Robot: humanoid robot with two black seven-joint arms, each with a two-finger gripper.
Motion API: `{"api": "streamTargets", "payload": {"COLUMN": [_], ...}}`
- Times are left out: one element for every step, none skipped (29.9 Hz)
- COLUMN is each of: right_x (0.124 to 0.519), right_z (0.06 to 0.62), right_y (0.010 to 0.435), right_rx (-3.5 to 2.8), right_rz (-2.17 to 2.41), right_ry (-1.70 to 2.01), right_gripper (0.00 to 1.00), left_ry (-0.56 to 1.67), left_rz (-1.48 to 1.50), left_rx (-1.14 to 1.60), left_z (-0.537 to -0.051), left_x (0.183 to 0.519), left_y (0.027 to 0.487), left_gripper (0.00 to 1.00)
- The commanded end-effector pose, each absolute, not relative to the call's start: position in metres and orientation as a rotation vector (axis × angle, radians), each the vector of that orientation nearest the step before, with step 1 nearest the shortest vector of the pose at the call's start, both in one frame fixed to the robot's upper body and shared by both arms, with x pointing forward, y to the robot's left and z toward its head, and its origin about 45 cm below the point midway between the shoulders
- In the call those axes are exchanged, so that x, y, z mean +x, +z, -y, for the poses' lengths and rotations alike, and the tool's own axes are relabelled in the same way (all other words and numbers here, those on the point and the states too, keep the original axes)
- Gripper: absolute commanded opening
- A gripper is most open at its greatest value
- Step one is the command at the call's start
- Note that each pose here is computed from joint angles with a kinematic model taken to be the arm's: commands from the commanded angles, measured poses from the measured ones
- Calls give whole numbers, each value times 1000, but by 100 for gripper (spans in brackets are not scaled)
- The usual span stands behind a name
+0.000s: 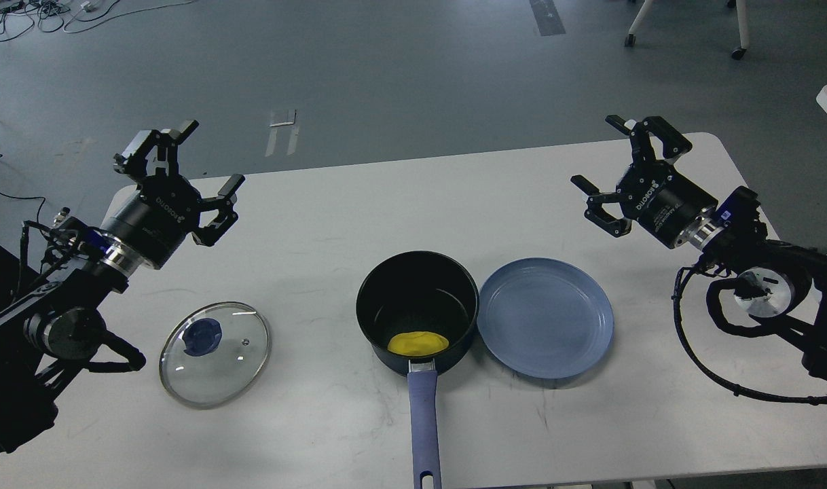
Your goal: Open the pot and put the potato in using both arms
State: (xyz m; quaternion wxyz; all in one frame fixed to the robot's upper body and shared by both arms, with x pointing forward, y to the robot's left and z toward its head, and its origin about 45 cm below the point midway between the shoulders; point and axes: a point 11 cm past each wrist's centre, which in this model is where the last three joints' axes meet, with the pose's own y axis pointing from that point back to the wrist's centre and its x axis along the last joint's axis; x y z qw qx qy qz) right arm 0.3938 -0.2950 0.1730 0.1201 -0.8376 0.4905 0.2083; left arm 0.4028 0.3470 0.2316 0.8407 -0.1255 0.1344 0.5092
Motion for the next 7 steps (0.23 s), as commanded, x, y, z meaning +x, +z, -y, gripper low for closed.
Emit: {"api": "streamTargets", "payload": {"right_x": [392,392,392,392,392,392,391], "right_z": [295,295,295,295,294,294,294], "right_y": [171,171,171,170,170,170,169], "right_rx": [-2446,-2444,-2444,-2445,-2445,-2445,-2446], "right_rz": [-1433,-1433,-1433,-1434,-1432,-1431,-1431], "right_ry": [616,616,616,619,620,621,622], "right_gripper": [100,100,100,100,100,100,100], "left_ry": [1086,1085,1087,1087,1085,1086,1085], "left_rz": [-302,-303,-304,-307,-311,-313,-314], "left_rx": [-276,-276,-276,-277,-279,-279,-280], "left_z": [-343,-341,-342,-340,-338,-338,-337], "left_x": [404,405,405,405,405,405,405], "left_y": [223,222,221,219,218,217,217], "left_gripper": [98,98,98,98,98,98,98]}}
